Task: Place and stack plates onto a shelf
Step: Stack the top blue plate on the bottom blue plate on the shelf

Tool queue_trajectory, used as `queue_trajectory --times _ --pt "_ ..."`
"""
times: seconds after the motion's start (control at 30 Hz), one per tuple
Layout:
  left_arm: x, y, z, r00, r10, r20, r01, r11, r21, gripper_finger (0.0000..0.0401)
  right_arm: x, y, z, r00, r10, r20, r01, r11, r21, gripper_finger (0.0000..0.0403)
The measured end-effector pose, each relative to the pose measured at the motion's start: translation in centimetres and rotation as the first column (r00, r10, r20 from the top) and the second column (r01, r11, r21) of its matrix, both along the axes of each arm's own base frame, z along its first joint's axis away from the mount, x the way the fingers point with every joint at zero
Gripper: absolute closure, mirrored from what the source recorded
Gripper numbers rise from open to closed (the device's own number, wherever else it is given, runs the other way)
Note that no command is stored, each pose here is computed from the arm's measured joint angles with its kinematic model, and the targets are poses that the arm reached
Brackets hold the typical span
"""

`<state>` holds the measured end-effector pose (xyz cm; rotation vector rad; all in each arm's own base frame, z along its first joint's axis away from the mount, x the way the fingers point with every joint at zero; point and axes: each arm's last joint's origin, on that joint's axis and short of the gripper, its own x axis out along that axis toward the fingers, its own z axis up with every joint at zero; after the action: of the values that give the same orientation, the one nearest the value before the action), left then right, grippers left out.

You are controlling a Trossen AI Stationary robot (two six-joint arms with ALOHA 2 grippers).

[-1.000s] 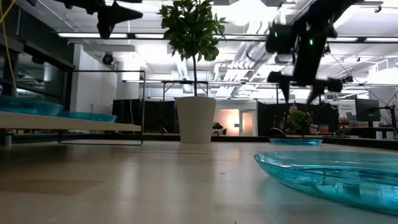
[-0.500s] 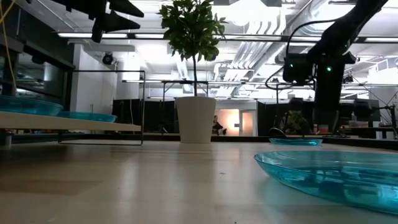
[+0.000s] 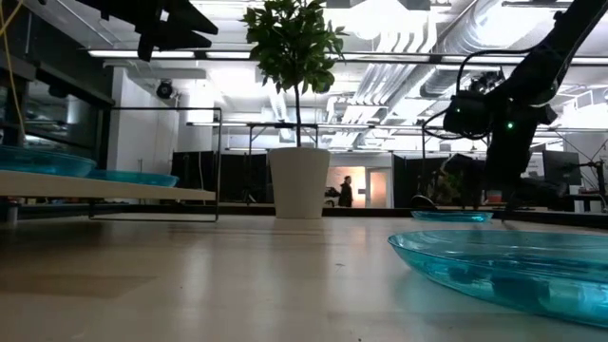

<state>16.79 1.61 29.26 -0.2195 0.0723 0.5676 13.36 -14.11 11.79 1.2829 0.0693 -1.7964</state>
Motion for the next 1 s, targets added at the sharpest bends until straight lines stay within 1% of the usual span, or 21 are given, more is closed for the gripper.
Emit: queue_trajectory --times 0.1,0.2,0.33,0.47,0.63,0.77,0.9,0.97,1.0 --pt "0.0 0.0 0.0 1.000 0.000 0.000 0.000 1.000 0.000 0.0254 -0.4 -0.3 -0.1 1.000 -0.020 -0.003 0.020 1.000 0.012 0.0187" --pt "0.0 0.0 0.0 1.000 0.000 0.000 0.000 1.000 0.000 0.0254 -0.8 -0.6 -0.1 0.999 -0.037 -0.006 0.037 0.999 0.016 0.0196" --pt "0.0 0.0 -0.1 1.000 0.001 -0.003 -0.001 1.000 -0.009 0.0254 -0.7 -0.9 -0.8 0.999 -0.047 -0.026 0.047 0.998 0.032 0.0223" --pt "-0.1 0.0 -0.4 1.000 0.003 -0.025 -0.004 1.000 -0.031 0.0254 -0.3 -1.3 -1.6 0.998 -0.047 -0.050 0.048 0.999 0.017 0.0247" --pt "-0.1 0.0 -0.5 1.000 0.008 -0.023 -0.010 0.998 -0.058 0.0254 -0.2 -1.3 -1.8 0.998 -0.040 -0.047 0.041 0.999 0.020 0.0271" --pt "-0.1 0.0 -0.5 1.000 0.008 -0.024 -0.010 0.998 -0.059 0.0254 -0.2 -1.3 -1.9 0.998 -0.018 -0.062 0.020 0.999 0.035 0.0315" --pt "-0.1 0.0 -0.6 1.000 0.009 -0.025 -0.010 0.998 -0.059 0.0254 -0.3 -1.2 -1.9 0.996 0.023 -0.082 -0.018 0.998 0.055 0.0380" --pt "-0.1 0.0 -0.6 1.000 0.009 -0.027 -0.010 0.998 -0.059 0.0254 -0.2 -1.0 -1.7 0.995 0.059 -0.076 -0.054 0.997 0.060 0.0396" --pt "-0.1 0.0 -0.6 0.999 0.009 -0.031 -0.010 0.998 -0.059 0.0254 -0.1 -0.9 -1.4 0.994 0.087 -0.069 -0.083 0.995 0.060 0.0393"
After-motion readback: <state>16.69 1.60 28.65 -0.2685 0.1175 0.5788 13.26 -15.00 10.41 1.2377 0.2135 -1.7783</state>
